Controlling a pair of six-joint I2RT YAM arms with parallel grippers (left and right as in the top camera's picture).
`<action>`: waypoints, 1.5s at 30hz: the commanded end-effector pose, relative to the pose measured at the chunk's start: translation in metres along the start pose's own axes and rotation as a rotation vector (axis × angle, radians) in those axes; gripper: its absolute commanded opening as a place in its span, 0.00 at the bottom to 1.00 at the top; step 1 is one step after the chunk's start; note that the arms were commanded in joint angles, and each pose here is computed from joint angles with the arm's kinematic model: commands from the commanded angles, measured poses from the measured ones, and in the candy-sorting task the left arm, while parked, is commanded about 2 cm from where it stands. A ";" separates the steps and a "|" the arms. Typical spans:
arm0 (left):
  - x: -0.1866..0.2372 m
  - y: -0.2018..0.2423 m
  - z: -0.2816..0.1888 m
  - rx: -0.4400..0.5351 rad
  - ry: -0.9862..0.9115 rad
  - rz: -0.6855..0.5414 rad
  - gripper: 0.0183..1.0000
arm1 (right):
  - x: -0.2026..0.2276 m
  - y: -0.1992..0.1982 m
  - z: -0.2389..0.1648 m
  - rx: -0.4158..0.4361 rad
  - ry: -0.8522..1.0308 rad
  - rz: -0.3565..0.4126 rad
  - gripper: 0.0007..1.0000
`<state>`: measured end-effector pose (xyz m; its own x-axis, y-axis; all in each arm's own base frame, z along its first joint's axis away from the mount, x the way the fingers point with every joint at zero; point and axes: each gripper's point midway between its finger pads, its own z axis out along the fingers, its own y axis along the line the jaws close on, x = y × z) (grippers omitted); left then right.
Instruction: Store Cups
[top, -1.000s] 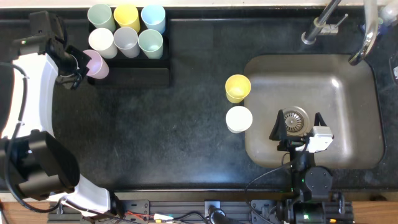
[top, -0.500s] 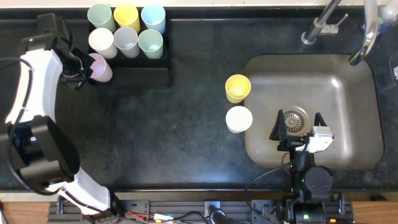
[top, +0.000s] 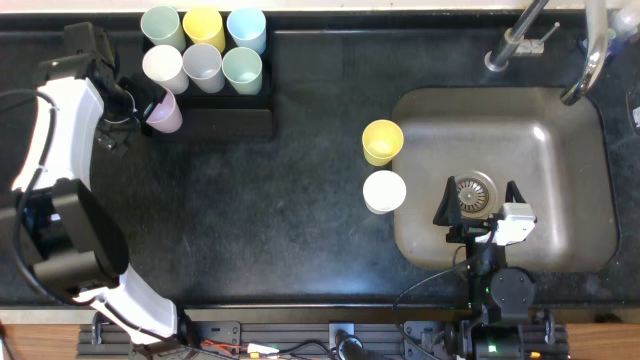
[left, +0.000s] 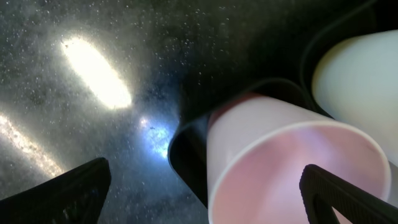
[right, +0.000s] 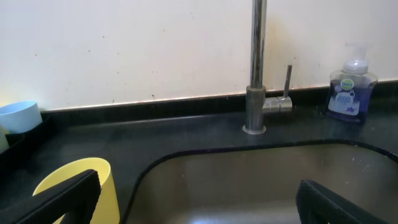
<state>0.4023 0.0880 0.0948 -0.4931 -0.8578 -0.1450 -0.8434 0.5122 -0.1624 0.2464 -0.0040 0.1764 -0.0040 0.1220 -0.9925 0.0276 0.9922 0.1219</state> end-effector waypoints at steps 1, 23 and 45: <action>0.006 -0.026 -0.060 0.129 -0.096 0.044 1.00 | 0.003 -0.001 0.000 0.002 0.000 0.000 1.00; 0.357 -0.178 -0.059 0.362 0.047 0.637 1.00 | 0.003 -0.001 0.000 0.002 0.000 0.000 1.00; 0.368 -0.172 -0.004 0.266 0.158 0.588 0.06 | 0.003 -0.001 0.000 0.002 0.000 0.000 1.00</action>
<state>0.3570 -0.3166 0.0756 -0.9087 -0.3895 -0.1501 -0.3243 0.8851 -0.3338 0.2464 -0.0040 0.1764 -0.0040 0.1213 -0.9926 0.0276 0.9923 0.1211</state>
